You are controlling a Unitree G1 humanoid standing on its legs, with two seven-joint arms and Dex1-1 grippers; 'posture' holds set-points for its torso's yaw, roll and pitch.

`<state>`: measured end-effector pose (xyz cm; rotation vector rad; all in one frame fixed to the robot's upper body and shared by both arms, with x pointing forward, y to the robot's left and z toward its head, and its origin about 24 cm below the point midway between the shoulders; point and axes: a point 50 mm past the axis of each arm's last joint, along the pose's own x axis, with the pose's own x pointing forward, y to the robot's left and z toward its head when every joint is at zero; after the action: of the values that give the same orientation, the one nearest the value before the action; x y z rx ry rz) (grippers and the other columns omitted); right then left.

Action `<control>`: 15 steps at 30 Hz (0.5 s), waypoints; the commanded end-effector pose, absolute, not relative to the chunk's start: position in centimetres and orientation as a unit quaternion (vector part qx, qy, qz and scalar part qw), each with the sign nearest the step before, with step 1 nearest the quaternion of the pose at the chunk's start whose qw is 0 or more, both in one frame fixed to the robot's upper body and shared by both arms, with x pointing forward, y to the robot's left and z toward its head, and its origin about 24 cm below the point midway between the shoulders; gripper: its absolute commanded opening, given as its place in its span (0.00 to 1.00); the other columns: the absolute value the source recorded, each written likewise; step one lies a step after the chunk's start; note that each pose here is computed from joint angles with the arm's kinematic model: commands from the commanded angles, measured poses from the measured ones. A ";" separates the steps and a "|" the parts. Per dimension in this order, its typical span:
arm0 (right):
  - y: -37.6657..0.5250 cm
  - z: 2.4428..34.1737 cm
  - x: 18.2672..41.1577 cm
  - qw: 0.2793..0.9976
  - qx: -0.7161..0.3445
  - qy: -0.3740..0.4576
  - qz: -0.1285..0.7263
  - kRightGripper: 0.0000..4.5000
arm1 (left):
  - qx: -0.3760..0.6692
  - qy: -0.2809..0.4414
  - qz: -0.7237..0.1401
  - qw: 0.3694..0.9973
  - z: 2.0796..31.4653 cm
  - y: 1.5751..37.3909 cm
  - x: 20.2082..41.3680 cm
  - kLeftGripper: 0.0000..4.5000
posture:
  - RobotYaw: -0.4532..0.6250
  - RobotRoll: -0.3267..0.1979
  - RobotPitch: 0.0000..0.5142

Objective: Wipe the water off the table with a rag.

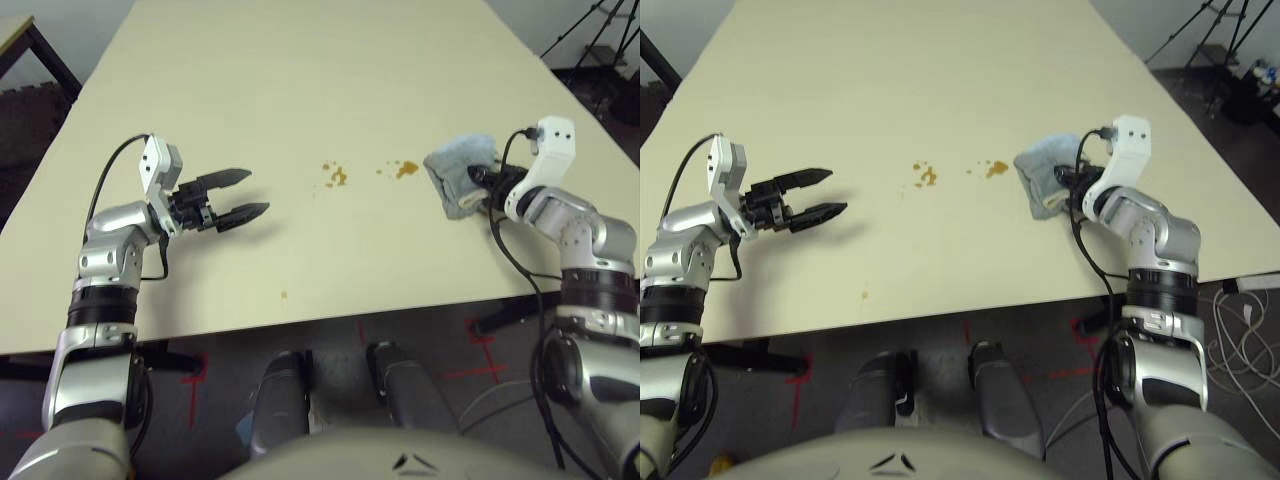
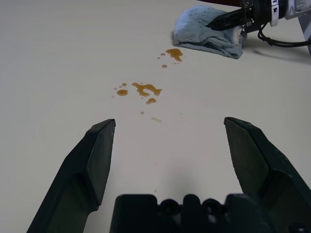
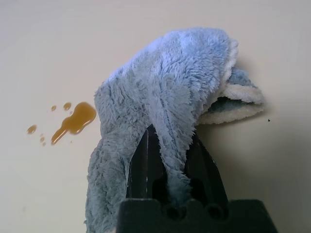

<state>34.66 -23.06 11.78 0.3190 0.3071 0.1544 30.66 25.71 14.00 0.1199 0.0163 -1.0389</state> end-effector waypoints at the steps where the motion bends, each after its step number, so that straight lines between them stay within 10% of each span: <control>1: -22.4 11.8 35.3 0.975 0.156 0.140 0.069 0.03 | 0.065 0.011 -0.496 0.866 14.0 25.8 30.7 1.00 | 0.29 0.62 0.25; 15: -18.5 11.1 36.3 0.968 0.160 0.158 0.110 0.03 | 0.063 0.010 -0.497 0.865 13.8 25.6 30.6 1.00 | 0.29 0.62 0.25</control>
<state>36.20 -19.82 11.44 0.3169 0.2899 0.1777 30.67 25.67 14.00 0.1209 0.0137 -1.0392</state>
